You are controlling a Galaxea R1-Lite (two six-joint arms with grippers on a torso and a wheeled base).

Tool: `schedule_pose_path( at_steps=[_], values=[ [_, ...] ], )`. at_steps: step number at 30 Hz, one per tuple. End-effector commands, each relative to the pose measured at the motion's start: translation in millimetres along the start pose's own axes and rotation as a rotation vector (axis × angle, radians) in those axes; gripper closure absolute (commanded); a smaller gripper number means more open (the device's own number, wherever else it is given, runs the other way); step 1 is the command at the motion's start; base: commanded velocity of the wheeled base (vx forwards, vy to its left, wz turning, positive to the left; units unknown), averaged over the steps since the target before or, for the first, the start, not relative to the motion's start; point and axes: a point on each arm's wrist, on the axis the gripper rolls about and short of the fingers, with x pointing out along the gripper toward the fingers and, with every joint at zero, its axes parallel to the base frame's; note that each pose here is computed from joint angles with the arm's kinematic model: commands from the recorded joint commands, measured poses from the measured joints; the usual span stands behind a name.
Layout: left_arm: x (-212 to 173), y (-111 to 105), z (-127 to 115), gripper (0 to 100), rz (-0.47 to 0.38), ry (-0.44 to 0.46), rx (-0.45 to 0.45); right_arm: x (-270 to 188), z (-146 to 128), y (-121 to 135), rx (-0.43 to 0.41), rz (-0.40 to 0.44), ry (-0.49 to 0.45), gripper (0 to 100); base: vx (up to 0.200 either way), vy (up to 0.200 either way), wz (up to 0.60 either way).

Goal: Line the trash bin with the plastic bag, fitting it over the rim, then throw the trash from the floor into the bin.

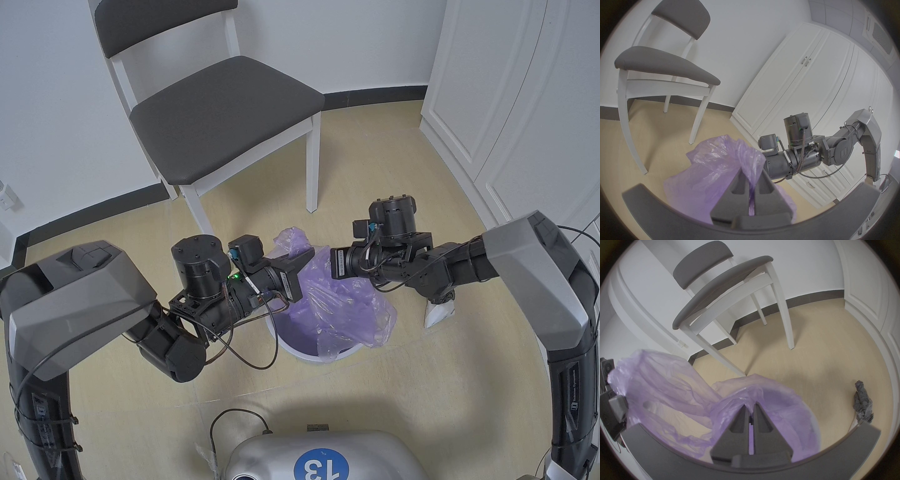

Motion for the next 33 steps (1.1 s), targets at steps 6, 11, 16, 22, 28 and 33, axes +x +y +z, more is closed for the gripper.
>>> schedule_pose_path(
  at_steps=[6, 11, 16, 22, 28, 33],
  values=[
    [24.3, -0.6, 16.9, 100, 0.009, 0.094, 0.067, -48.0, 19.0, -11.5, 0.016, -0.044, -0.029, 100, 0.0, 0.0, 0.0],
    [43.1, 5.3, 18.2, 100, 0.013, 0.118, 0.077, -61.2, 10.9, -10.2, 0.013, -0.117, -0.01, 100, 0.0, 0.0, 0.0],
    [60.1, 13.7, 7.3, 100, 0.01, 0.113, 0.079, -74.5, 5.6, -7.1, 0.01, -0.131, 0.007, 100, 0.0, 0.0, 0.0],
    [72.0, 20.5, -4.5, 100, 0.002, 0.111, 0.08, -89.5, -1.1, -2.4, 0.003, -0.127, 0.006, 100, 0.0, 0.0, 0.0],
    [75.2, 26.3, -19.8, 100, 0.007, 0.124, 0.066, -93.4, -8.4, -2.0, -0.019, -0.133, -0.011, 100, 0.0, 0.0, 0.0],
    [73.8, 30.9, -45.3, 100, 0.002, 0.113, 0.053, -92.7, -9.0, -3.4, -0.018, -0.156, -0.014, 100, 0.0, 0.0, 0.0]
  ],
)
